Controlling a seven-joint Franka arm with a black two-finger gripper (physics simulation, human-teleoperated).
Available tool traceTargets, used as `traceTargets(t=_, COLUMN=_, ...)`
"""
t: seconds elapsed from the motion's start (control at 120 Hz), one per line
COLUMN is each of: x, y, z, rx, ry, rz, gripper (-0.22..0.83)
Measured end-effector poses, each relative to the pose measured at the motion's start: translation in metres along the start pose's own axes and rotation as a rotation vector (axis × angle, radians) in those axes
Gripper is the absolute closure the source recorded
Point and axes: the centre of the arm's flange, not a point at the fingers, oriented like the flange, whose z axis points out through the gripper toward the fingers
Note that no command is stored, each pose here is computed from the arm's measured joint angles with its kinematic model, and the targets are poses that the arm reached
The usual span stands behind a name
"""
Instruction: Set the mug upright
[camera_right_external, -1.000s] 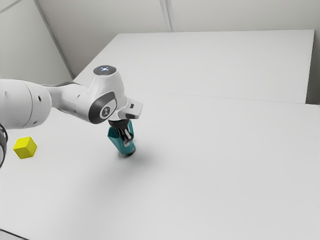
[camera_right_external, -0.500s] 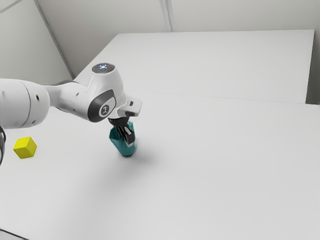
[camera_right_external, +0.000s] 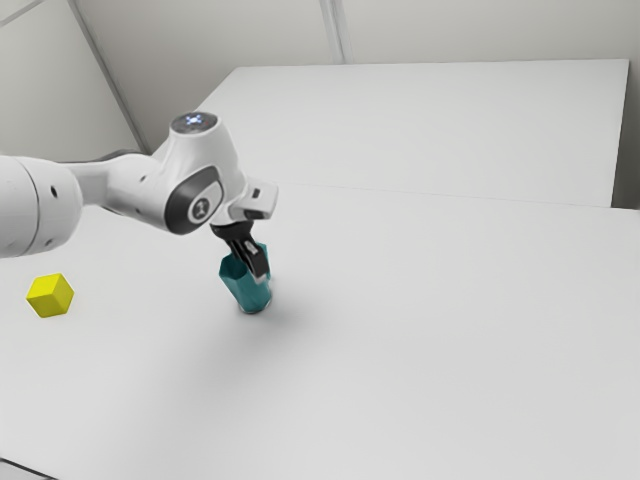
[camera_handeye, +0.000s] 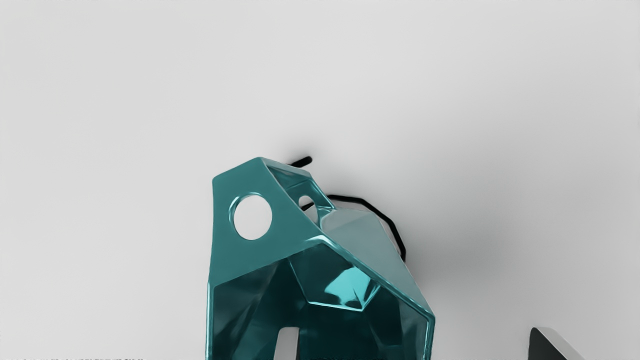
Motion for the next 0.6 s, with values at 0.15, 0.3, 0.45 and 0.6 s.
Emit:
traceTargets(t=0.15, x=-0.001, y=0.001, z=-0.021, rx=0.001, ry=0.027, rz=-0.005, gripper=0.11)
traceTargets(t=0.3, x=0.014, y=-0.008, z=-0.059, rx=0.001, ry=0.075, rz=-0.025, gripper=0.05)
traceTargets(t=0.45, x=0.039, y=-0.035, z=-0.109, rx=-0.049, ry=0.097, rz=-0.105, gripper=0.03)
traceTargets(t=0.6, x=0.034, y=-0.070, z=-0.137, rx=-0.105, ry=0.057, rz=-0.207, gripper=0.01)
